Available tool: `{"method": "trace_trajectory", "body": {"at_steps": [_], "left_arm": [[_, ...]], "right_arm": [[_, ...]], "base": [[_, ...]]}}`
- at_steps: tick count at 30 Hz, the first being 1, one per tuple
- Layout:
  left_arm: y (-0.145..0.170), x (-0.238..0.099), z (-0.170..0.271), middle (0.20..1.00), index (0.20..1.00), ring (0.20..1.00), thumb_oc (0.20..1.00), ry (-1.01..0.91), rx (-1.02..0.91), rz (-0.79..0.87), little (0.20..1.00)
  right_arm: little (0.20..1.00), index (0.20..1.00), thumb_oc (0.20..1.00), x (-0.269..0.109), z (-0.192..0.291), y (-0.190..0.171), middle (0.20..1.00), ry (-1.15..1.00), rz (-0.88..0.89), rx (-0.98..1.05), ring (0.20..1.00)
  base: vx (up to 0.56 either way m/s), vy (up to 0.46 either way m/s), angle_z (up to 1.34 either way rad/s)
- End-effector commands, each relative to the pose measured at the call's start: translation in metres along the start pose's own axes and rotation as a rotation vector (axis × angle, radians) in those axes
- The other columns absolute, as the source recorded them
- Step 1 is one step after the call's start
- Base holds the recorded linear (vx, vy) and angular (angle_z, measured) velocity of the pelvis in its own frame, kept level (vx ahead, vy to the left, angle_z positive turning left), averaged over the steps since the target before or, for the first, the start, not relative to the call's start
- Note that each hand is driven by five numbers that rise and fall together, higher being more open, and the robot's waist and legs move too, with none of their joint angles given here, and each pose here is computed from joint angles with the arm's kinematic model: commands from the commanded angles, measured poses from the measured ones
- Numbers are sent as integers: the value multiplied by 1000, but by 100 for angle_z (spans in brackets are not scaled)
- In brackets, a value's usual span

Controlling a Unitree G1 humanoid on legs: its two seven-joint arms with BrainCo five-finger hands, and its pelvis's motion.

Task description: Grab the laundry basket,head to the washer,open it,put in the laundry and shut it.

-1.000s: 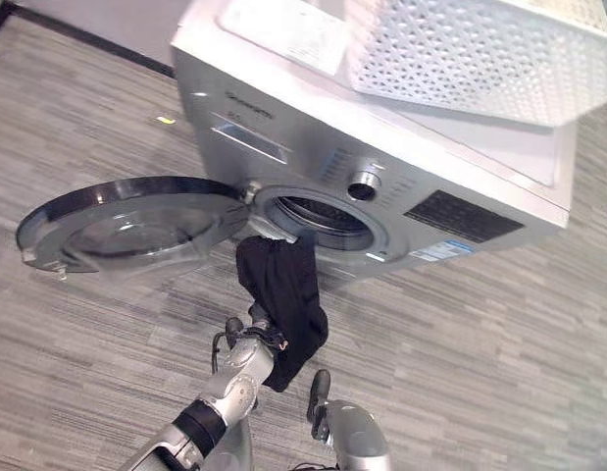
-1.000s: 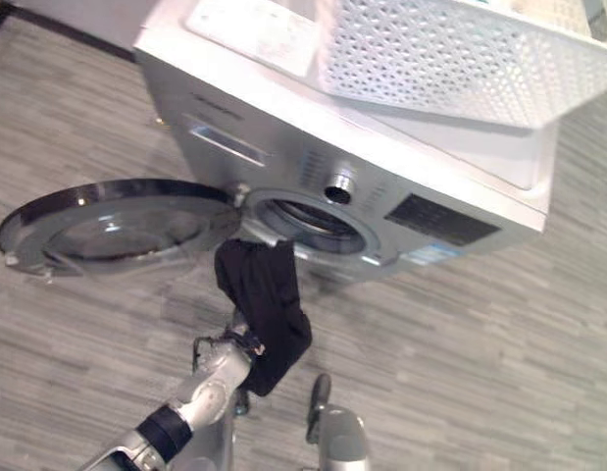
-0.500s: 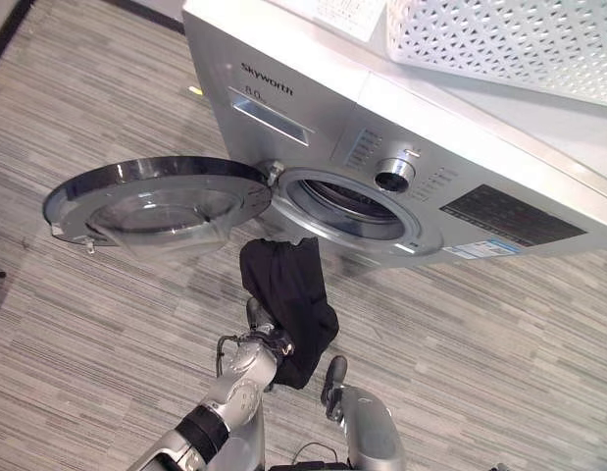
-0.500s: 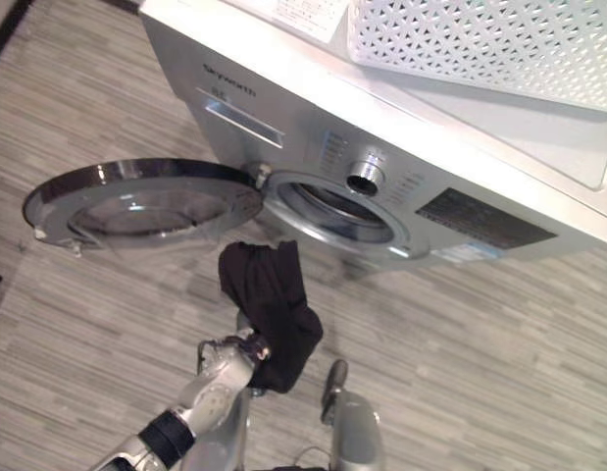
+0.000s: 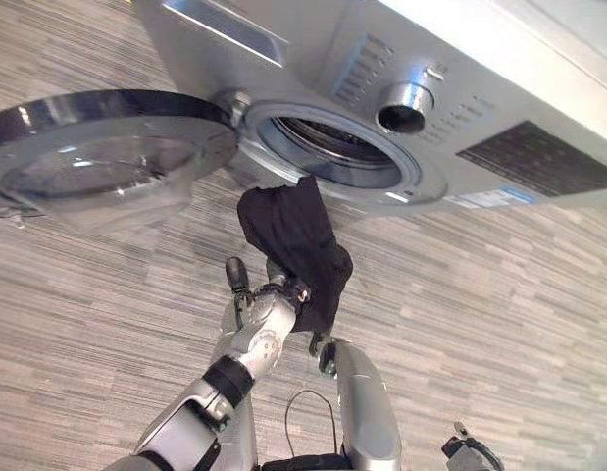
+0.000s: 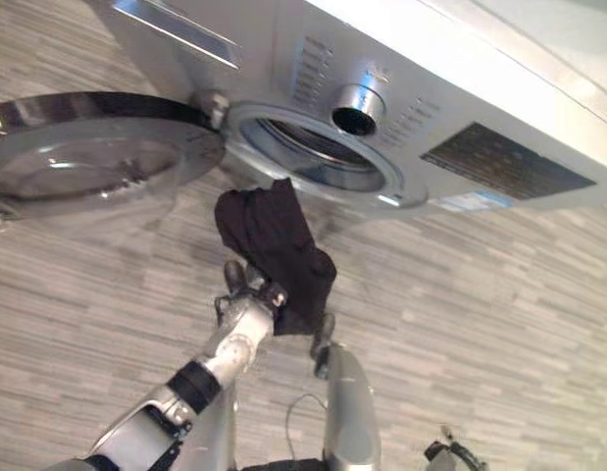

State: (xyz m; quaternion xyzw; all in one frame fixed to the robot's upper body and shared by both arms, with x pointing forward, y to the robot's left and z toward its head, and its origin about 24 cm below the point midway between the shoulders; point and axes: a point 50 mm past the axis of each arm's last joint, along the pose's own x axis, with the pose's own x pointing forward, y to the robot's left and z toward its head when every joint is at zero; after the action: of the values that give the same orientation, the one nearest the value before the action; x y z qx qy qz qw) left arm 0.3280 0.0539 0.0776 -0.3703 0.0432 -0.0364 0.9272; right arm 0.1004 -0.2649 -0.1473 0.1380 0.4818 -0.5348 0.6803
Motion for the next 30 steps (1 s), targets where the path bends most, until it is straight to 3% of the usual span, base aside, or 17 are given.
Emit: {"method": "trace_trajectory", "body": {"at_steps": [1,4,9,15,19,20,22,25,26,30], "left_arm": [[-51,-8,-2,200,200,200,200,-45,-134,-142,200],[-74,0,1,200,200,200,200,-47,-167,-161,200],[-112,28,43,200,200,200,200,-171,-191,-147,200],[-135,41,92,200,200,200,200,-310,-256,-133,200],[-141,51,131,200,200,200,200,-399,-253,-88,200],[-137,58,166,200,200,200,200,-477,-221,-36,200],[-136,60,188,200,200,200,200,-525,-174,-7,200],[-139,61,206,200,200,200,200,-571,-27,18,200],[-138,63,219,200,200,200,200,-605,144,54,200],[-150,59,250,200,200,200,200,-671,305,92,200]], "right_arm": [[1000,1000,1000,10,-1,-33,1000,-65,-100,4,1000],[1000,1000,1000,11,-3,-40,1000,-30,-149,72,1000],[1000,1000,1000,11,13,-34,1000,-74,-161,105,1000],[1000,1000,1000,3,9,-17,1000,-89,-132,126,1000],[1000,1000,1000,-10,20,15,1000,-113,-50,189,1000],[1000,1000,1000,-18,31,31,1000,-141,-12,251,1000],[1000,1000,1000,-21,39,37,1000,-159,7,287,1000],[1000,1000,1000,-23,50,40,1000,-188,16,324,1000],[1000,1000,1000,-22,55,37,1000,-202,9,342,1000],[1000,1000,1000,-26,76,42,1000,-249,22,360,1000]], "base": [[-21,-82,-8],[1,-42,-1],[-1,-76,-8],[23,-81,-7],[39,-57,0],[56,-32,-14],[63,-13,-16],[50,7,-3],[46,33,6],[40,44,7]]}}
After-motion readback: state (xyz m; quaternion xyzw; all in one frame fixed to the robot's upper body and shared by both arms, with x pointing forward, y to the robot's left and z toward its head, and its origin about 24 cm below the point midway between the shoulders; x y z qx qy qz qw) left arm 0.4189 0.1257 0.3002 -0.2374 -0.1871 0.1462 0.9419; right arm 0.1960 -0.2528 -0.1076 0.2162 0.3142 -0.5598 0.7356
